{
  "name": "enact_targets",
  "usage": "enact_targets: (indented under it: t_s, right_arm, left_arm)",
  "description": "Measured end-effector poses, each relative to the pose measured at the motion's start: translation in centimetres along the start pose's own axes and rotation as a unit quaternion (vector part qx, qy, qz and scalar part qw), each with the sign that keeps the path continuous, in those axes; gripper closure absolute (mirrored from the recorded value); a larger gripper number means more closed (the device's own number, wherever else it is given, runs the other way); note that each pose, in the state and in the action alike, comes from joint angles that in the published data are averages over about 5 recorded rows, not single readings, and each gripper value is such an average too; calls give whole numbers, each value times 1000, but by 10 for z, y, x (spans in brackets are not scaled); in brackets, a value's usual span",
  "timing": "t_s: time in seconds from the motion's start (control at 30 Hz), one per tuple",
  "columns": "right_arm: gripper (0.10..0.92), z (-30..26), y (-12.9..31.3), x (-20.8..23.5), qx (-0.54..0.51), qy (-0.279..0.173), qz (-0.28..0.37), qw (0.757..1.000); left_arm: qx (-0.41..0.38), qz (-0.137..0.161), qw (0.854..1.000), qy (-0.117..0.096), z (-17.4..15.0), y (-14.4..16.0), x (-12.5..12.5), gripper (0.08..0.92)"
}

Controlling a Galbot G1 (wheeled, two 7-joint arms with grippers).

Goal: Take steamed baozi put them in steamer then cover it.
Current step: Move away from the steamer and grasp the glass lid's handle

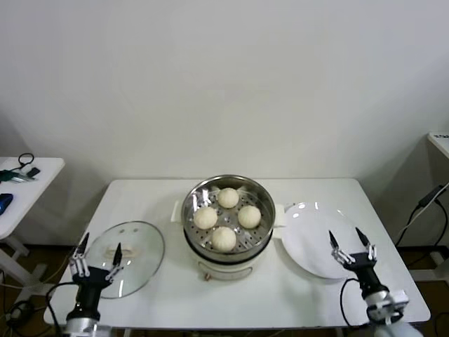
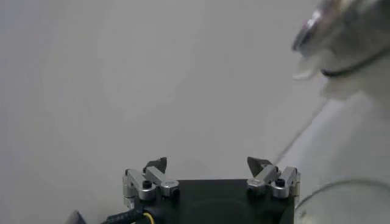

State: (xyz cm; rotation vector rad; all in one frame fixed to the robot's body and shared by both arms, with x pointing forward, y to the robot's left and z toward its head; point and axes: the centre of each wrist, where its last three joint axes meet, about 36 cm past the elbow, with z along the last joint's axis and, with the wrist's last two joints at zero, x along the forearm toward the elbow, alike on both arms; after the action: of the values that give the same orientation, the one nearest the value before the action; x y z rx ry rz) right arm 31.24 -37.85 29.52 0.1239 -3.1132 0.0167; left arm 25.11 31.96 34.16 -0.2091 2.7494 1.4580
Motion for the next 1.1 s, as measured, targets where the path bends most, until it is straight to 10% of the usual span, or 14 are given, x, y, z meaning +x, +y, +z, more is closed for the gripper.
enact_targets:
  t_s: [0.43,1.1]
  right_arm:
    - [200,25,22,23,-21,3,34,999]
    - [200,33,35,39,-25,3,50,998]
  left_arm:
    - [-206,15,978,-23,57,-30,-1,177]
    - [-291,40,956,-5,101,-65,-30,177]
